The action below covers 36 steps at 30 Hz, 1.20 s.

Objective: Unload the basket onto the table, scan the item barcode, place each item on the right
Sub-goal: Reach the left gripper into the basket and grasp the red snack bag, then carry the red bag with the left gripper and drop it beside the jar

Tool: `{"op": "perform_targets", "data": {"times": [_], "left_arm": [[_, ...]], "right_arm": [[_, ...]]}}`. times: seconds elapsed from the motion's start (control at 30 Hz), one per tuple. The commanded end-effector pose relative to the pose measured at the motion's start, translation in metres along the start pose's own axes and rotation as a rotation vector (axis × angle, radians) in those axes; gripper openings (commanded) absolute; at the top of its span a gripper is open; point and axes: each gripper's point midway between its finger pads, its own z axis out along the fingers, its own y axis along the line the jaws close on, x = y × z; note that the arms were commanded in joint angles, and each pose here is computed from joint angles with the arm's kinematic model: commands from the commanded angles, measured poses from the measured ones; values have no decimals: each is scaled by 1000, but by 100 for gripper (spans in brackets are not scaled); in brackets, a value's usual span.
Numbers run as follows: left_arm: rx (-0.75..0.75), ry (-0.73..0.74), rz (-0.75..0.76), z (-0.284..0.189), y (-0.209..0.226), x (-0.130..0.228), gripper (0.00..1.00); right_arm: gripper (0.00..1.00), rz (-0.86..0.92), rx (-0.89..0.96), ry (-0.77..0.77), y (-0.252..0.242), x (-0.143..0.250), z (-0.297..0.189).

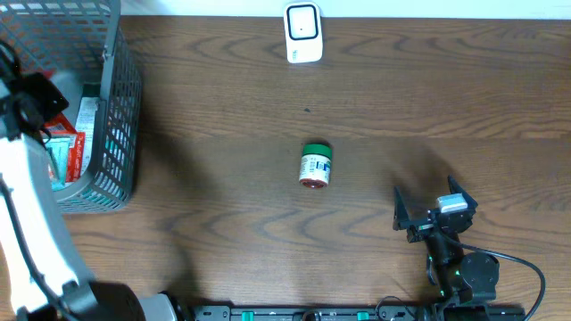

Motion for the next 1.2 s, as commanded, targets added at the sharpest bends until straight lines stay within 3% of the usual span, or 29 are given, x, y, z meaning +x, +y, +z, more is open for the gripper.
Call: {"op": "perform_targets", "data": {"times": [0.0,0.1,0.2,0.27,0.47,0.67,0.8,1.17], "left_arm": [[39,-208,-48,-68,-1,-35,7],[82,-337,-115,-125,-1,-46,8],[209,-359,-131,-168,-19,-33,8],[336,-294,-129,-192,-43,-5,8],[491,-49,-38,-201,-94,67,7],[534,206,107,-169,-145,148,7],[504,400,241,-119,-196,233,7],[309,530,412,-14,-258,339,8]], "right_arm": [[99,9,13,1,-3,0,0],[99,9,13,1,-3,0,0],[99,9,13,1,-3,0,0],[99,9,13,1,-3,0,0],[99,9,13,1,-3,0,0],[99,9,13,1,-3,0,0],[99,9,13,0,-3,0,0],[99,9,13,1,-3,0,0]]}}
